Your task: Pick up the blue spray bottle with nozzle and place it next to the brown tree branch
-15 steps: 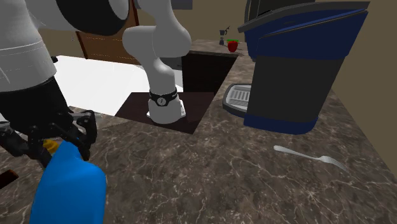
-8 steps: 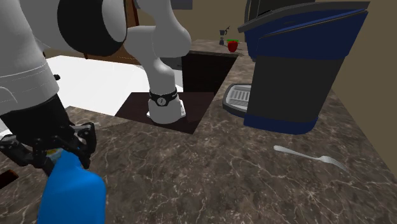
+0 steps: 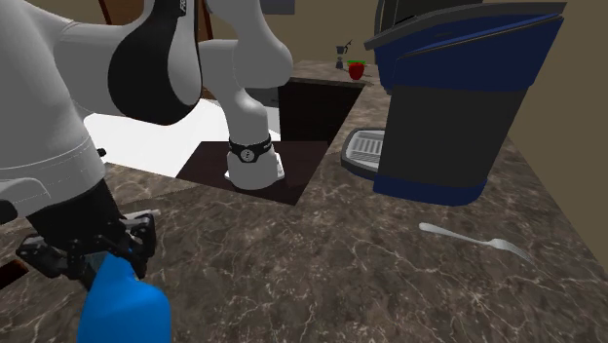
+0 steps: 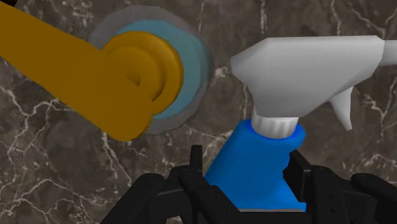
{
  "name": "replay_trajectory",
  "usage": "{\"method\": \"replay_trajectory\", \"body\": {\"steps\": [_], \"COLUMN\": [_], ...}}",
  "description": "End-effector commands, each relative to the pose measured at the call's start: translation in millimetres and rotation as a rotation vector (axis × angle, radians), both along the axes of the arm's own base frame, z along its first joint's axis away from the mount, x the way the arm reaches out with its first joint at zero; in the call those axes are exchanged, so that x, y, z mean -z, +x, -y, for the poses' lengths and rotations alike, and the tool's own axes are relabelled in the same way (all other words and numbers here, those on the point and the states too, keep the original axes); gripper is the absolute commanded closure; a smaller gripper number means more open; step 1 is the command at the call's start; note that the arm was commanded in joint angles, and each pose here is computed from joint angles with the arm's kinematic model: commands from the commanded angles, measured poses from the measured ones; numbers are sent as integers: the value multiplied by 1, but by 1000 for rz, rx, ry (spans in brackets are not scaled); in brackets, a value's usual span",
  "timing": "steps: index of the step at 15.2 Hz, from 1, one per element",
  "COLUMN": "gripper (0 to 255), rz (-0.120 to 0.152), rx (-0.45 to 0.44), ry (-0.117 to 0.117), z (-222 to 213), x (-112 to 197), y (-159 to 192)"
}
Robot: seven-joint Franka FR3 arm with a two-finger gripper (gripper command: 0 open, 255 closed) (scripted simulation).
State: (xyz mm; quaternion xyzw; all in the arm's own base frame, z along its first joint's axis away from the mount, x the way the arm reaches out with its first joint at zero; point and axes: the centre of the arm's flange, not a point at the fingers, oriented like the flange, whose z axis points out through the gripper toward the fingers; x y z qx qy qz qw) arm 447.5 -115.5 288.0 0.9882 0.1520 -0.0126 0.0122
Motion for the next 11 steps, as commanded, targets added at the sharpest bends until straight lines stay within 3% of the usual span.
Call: {"method": "replay_trajectory", "body": {"steps": [1,11], "gripper": [255,255], "rz": [1,1], "rx": [0,0], "ry": [0,0], "z": [0,0], "x": [10,59], "y": [-1,-1]}}
